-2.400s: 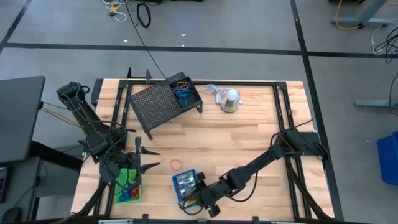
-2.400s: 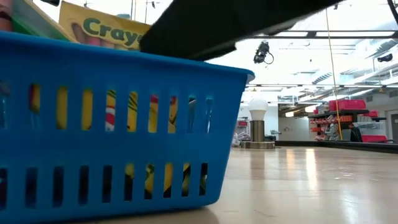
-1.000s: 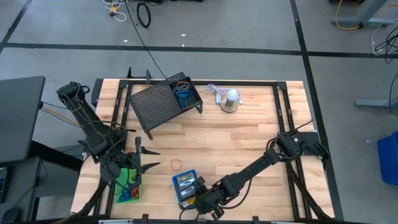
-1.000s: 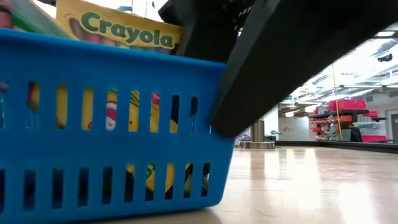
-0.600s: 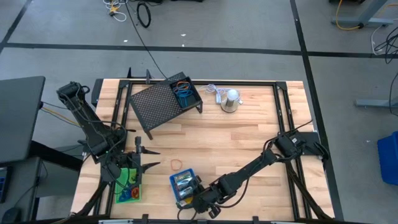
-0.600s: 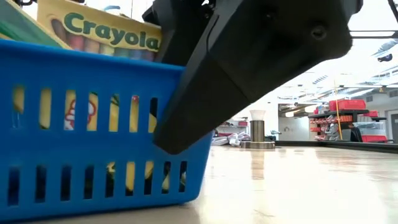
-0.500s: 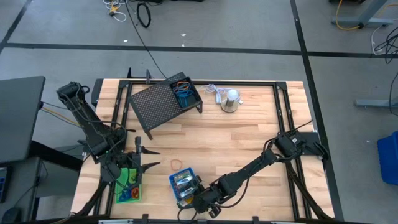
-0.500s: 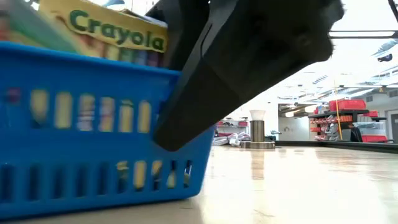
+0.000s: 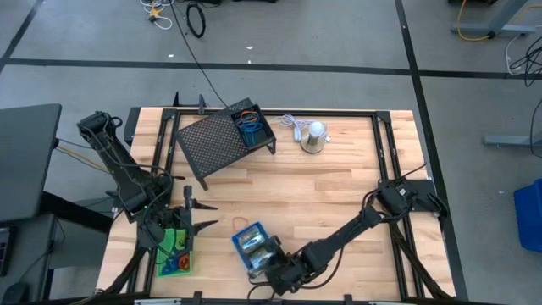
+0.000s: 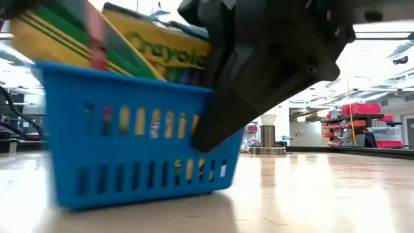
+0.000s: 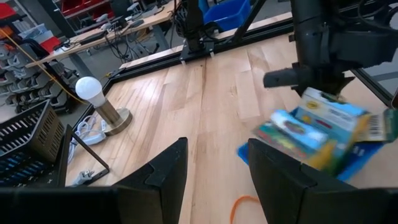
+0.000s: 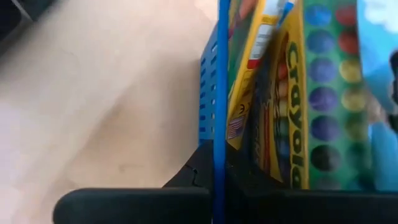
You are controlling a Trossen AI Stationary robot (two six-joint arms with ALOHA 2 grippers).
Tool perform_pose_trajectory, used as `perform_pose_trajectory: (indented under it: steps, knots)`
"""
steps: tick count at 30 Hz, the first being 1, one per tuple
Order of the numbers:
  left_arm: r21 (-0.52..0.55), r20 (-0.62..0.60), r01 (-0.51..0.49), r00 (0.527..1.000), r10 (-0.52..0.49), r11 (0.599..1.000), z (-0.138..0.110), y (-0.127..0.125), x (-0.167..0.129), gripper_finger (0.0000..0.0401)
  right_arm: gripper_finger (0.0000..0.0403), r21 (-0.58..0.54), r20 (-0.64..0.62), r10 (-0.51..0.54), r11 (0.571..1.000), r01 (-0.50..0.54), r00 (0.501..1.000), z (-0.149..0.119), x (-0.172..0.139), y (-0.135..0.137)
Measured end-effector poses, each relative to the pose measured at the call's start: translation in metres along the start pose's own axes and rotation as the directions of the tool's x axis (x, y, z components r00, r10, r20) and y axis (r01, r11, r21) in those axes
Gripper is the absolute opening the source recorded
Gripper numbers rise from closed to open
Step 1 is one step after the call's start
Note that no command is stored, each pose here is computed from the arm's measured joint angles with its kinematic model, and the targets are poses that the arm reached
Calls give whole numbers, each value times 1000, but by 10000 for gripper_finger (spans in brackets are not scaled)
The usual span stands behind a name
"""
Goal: Pick & Place Office Desk Supplies
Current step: Put the blue bin with crayon boxes on the shelf
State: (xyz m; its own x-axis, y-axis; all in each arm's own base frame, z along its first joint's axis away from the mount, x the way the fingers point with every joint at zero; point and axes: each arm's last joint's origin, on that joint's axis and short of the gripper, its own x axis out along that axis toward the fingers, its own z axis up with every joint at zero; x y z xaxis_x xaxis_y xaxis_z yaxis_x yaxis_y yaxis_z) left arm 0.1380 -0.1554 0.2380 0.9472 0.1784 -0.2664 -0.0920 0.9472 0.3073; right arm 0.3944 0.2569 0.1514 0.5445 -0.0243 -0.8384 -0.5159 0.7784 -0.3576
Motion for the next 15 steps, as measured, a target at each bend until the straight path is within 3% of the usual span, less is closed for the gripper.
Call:
perform_pose_trajectory:
  steps: [5, 10, 15]
  knots:
    - [7, 2, -7, 1000, 7, 1000, 0, 0, 0, 173, 4, 29, -44, -124, 992, 126, 991, 0, -6, -5]
    - [7, 5, -19, 1000, 19, 1000, 0, 0, 0, 173, 4, 45, -56, -286, 956, 289, 957, 1, -9, -14]
    - [5, 6, -20, 1000, 20, 1000, 0, 0, 0, 173, 4, 58, -70, -323, 943, 327, 944, 0, -7, -23]
